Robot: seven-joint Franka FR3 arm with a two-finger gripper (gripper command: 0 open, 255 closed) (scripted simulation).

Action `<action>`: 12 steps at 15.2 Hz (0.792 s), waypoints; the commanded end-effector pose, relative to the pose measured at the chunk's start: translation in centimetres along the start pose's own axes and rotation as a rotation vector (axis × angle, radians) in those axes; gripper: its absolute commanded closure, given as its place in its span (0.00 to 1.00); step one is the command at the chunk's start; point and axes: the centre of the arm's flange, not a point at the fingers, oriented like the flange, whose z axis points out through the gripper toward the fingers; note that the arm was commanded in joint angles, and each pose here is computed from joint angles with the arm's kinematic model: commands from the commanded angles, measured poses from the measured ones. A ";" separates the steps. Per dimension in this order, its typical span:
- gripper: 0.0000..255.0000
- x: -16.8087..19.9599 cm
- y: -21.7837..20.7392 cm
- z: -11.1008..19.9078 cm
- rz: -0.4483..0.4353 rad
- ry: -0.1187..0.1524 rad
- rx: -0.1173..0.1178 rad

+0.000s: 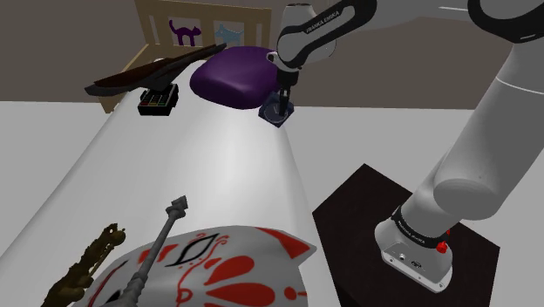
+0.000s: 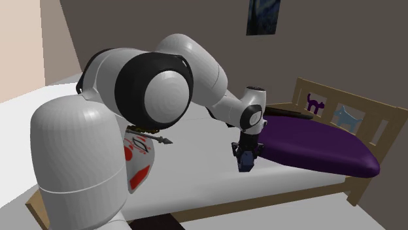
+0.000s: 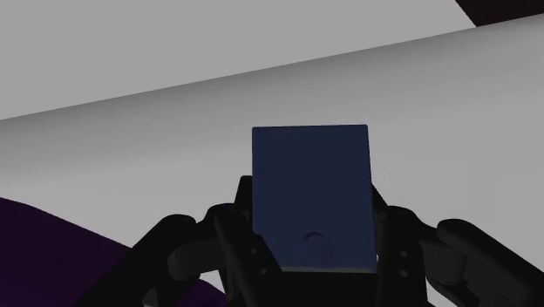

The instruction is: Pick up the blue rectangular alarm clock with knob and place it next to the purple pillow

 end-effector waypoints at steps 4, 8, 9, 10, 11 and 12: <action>0.00 0.0 0.0 0.0 0.000 0.000 0.000; 0.00 0.0 0.0 0.0 0.000 0.000 0.000; 0.00 0.0 0.0 0.0 0.000 0.000 0.000; 0.00 0.0 0.0 -1.3 0.000 0.000 0.000; 0.00 0.0 0.0 -2.6 0.000 0.000 0.000; 0.00 0.0 0.0 -4.0 0.000 0.000 0.000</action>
